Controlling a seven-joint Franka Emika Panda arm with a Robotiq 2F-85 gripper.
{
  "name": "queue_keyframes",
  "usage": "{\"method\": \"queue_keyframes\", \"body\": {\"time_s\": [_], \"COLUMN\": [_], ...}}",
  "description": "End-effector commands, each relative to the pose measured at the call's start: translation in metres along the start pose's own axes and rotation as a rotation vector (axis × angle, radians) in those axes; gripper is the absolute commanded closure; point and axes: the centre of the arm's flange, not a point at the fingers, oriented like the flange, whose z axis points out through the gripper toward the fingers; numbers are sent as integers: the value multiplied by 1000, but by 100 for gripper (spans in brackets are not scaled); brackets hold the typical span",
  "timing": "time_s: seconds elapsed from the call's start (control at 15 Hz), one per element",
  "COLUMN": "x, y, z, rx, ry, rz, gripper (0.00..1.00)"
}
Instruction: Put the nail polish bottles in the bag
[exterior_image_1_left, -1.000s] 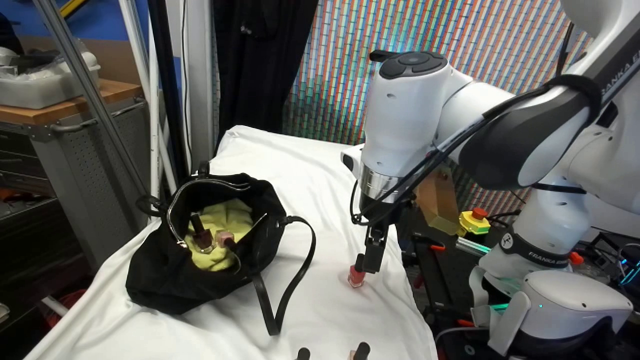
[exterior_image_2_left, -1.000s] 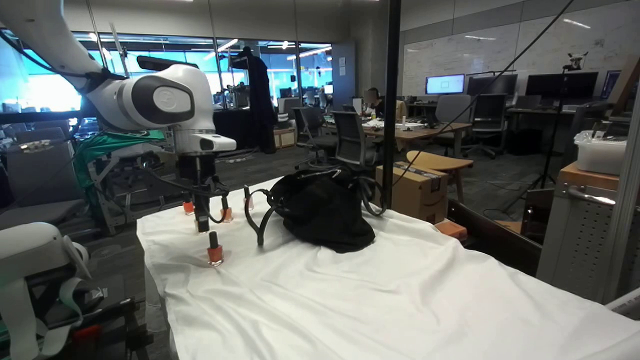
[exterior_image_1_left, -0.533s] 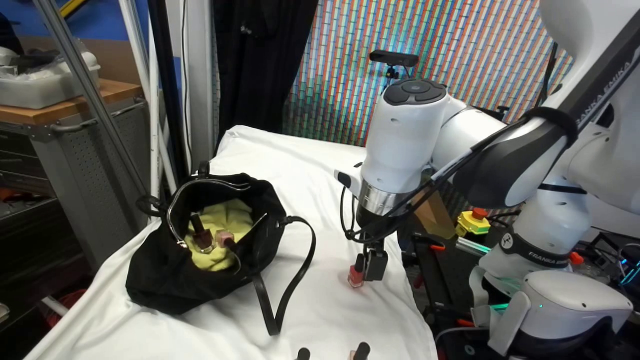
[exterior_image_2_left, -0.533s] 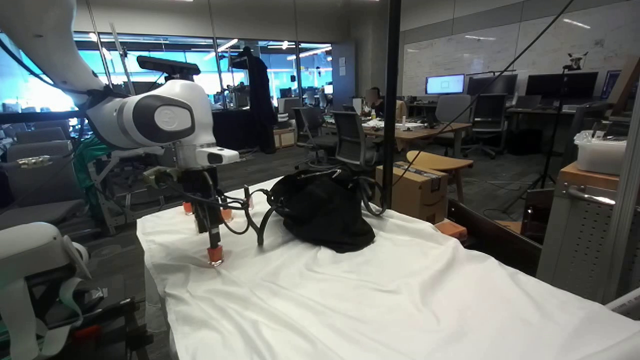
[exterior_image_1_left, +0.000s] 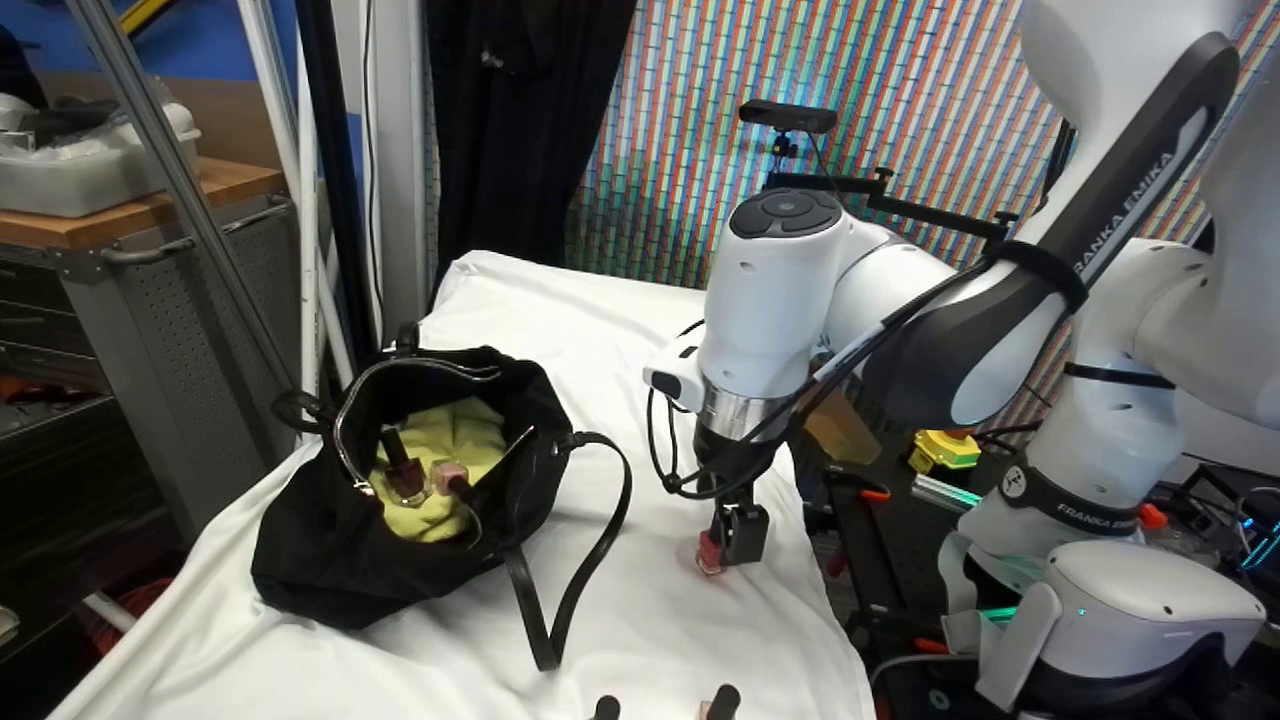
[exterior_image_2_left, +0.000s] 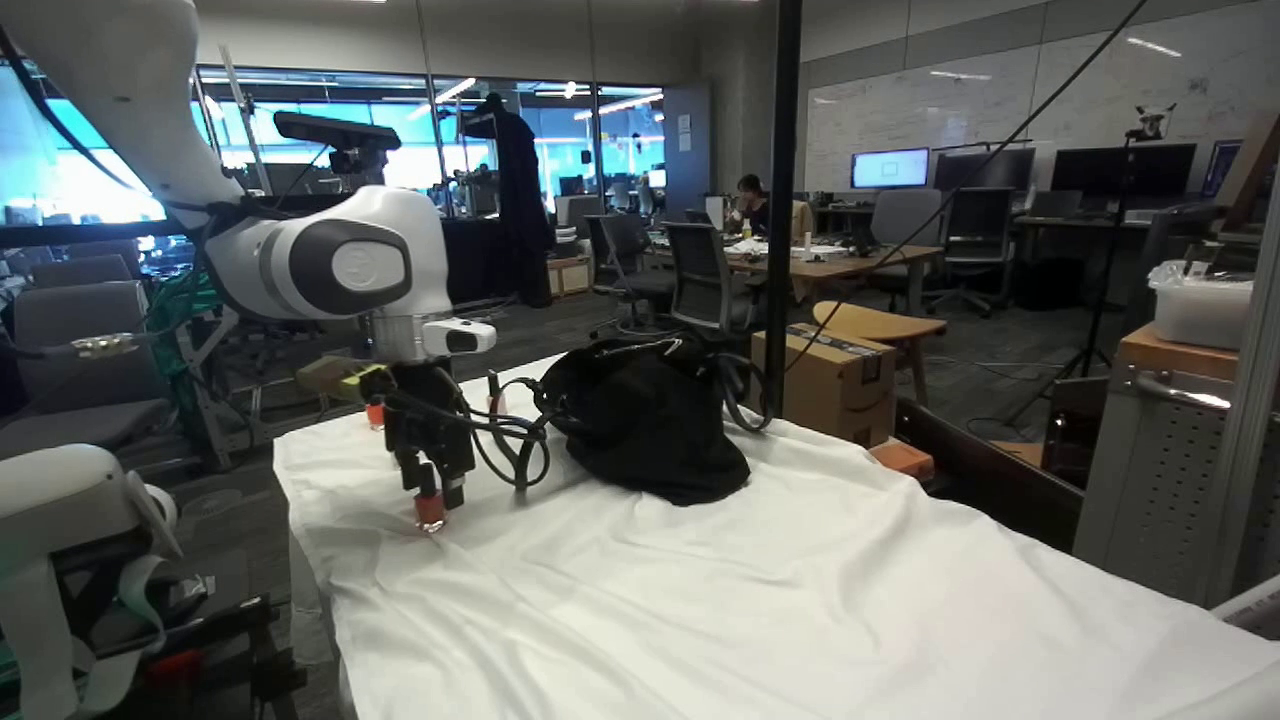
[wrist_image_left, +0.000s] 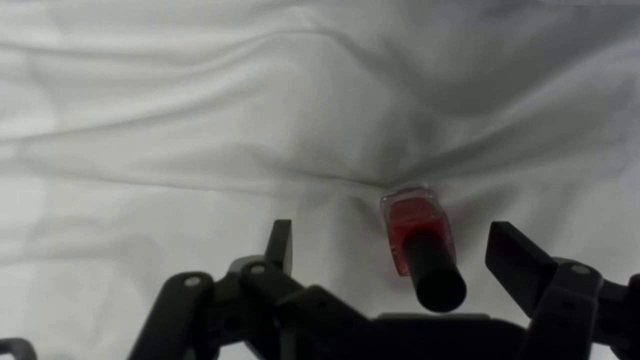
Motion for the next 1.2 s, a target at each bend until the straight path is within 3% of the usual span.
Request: {"method": "queue_keyframes", "body": {"time_s": [0.0,0.4,1.13], "x": [13,15,16], "y": [7,4,-2], "z": [5,13,28], "rx": [15,30,40], "ry": [5,-1,19], "rz": [-77,-144,-148], "gripper": [0,0,0]}}
